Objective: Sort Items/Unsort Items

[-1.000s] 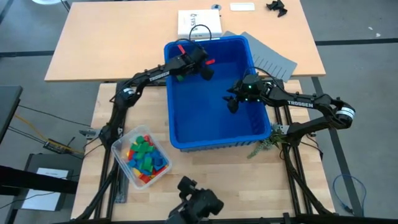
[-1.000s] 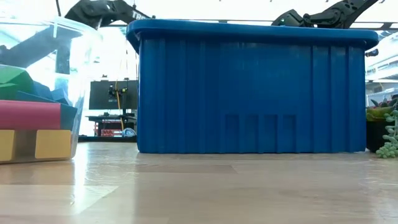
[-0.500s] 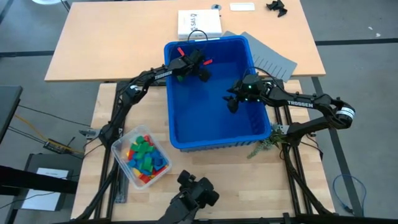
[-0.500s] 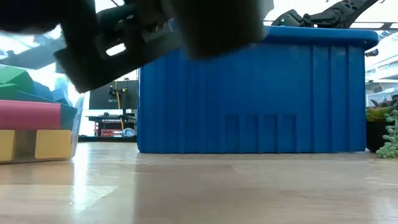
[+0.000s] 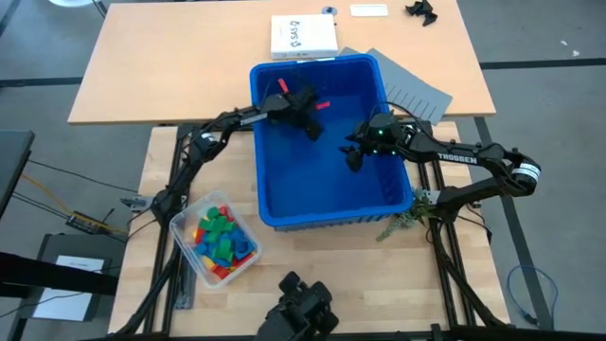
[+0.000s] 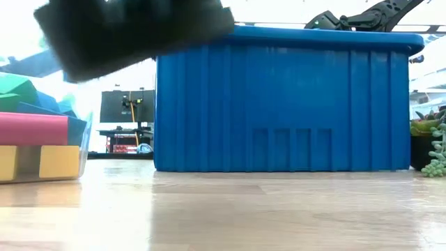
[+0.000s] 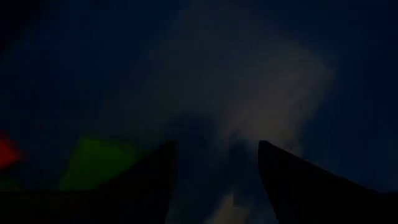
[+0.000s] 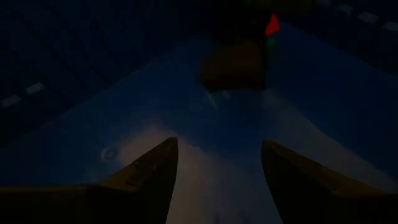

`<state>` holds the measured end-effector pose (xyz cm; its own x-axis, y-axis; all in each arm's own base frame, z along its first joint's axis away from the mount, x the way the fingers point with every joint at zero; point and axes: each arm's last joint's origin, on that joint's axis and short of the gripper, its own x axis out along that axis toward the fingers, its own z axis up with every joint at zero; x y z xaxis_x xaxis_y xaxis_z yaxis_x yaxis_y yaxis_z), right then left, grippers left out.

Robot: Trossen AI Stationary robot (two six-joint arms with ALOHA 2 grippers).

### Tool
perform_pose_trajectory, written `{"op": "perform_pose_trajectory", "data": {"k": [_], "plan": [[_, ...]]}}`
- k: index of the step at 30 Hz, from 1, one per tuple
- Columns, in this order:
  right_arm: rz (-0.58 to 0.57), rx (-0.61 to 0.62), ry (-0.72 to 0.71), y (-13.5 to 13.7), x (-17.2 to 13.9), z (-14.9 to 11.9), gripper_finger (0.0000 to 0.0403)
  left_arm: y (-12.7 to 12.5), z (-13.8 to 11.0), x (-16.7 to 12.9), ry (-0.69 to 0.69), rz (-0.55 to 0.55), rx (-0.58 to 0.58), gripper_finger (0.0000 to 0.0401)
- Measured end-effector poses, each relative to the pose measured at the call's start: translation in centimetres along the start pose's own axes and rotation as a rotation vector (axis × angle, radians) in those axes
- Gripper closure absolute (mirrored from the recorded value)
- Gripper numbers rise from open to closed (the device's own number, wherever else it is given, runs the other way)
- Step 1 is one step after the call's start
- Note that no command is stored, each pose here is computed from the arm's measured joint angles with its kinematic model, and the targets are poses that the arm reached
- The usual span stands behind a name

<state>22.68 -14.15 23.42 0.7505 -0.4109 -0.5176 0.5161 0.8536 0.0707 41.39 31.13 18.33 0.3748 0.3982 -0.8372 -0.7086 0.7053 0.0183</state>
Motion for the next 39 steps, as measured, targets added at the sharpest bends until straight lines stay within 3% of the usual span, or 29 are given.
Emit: {"op": "perform_pose_trajectory", "data": {"k": [3, 7, 9, 12, 18, 25, 31, 39], "plan": [[0.000, 0.000, 0.001, 0.0, 0.0, 0.0, 0.0174, -1.2, 0.6, -1.3, -0.011, -0.033, 0.027, 0.0169], [0.000, 0.000, 0.001, 0.0, 0.0, 0.0, 0.0174, -1.7, 1.9, -3.6, -0.039, 0.037, 0.071, 0.0169], [0.000, 0.000, 0.002, 0.0, 0.0, 0.0, 0.0174, -1.7, 2.2, -4.2, -0.042, 0.099, 0.134, 0.0169], [0.000, 0.001, 0.004, 0.0, 0.0, 0.0, 0.0174, -1.2, 2.1, -4.6, 0.009, 0.110, 0.290, 0.0169], [0.000, 0.001, 0.011, 0.0, 0.0, -0.1, 0.0174, 0.3, 0.9, -4.4, 0.158, 0.030, 0.522, 0.0169], [0.000, 0.001, 0.009, 0.0, 0.0, -0.1, 0.0174, 1.5, 0.9, -3.8, 0.159, -0.037, 0.642, 0.0169], [0.000, 0.000, 0.010, 0.0, 0.0, -0.1, 0.0174, 1.8, -0.5, -1.4, 0.189, -0.080, 0.750, 0.0169], [0.000, -0.001, 0.004, 0.0, 0.1, -0.6, 0.0174, 1.6, -2.0, 0.0, 0.224, -0.092, 0.774, 0.0187]]}}
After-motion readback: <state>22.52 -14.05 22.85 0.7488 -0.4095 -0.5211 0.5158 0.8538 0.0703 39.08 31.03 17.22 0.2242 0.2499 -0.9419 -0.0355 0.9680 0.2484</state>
